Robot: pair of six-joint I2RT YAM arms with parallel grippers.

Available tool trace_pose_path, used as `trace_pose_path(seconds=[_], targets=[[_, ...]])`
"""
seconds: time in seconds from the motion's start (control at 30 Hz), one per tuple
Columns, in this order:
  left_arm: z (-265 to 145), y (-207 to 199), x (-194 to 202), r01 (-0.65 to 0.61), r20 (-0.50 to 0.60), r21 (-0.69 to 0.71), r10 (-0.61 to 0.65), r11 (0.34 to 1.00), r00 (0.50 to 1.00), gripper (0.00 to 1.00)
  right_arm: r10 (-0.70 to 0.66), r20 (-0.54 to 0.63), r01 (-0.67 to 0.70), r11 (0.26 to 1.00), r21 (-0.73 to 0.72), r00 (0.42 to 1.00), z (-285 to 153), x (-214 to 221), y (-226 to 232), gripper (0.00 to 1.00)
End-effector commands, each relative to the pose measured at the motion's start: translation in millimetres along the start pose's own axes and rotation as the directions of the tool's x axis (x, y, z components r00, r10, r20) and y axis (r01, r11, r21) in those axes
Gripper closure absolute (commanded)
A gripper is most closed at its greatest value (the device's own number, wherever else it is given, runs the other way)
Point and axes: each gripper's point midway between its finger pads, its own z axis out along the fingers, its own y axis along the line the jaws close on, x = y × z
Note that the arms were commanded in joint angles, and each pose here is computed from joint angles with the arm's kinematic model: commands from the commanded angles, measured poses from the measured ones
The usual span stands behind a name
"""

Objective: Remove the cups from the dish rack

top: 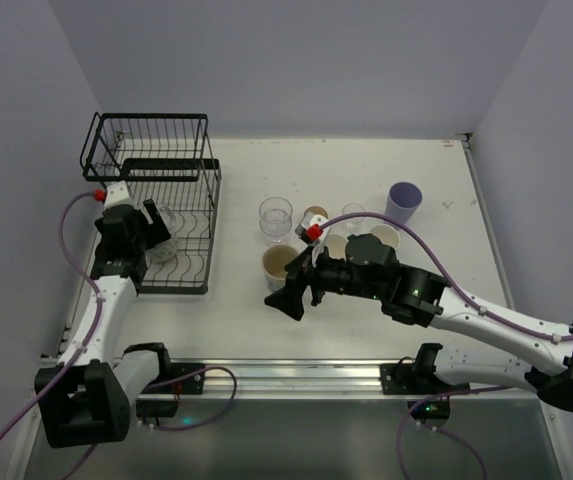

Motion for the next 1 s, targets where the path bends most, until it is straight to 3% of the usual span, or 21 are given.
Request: trace_pose_path(seconds=[0.0,0.17,0.33,0.67,0.97], targets=[[-18.3,-24.8,-7.2,0.134,0.025,0.103,-0.137,0.986,0.99,0.96,-0.009,0.083,0.012,0.999,-0.033,0.997,-8.2,-23.8,11.7,0.02],[-25.3,-26.8,13.8,0.183,0.022,0.106,-0.186,0.977,0.982,1.0,-0.003,0.084,0.006,1.0,-0.029,0.996,-2.7,-22.6,9.9,0.02],[-36.3,-32.4,0.8,0.227,0.099,0.159,-0.244,0.961,0.965,1.0,0.003,0.09,-0.001,1.0,-0.017,0.996,5.0,-23.9,6.8,0.02],[-62.4,-37.4,-24.5,0.195,0.187,0.223,-0.238,0.955,0.953,1.0,0.03,0.112,-0.028,0.999,-0.015,0.993,22.5,-33.8,6.2,0.02],[-94.7,-39.9,-57.0,0.214,0.251,0.277,-0.285,0.937,0.925,1.0,0.169,0.181,-0.153,0.983,-0.098,0.969,52.0,-58.2,19.6,0.01]])
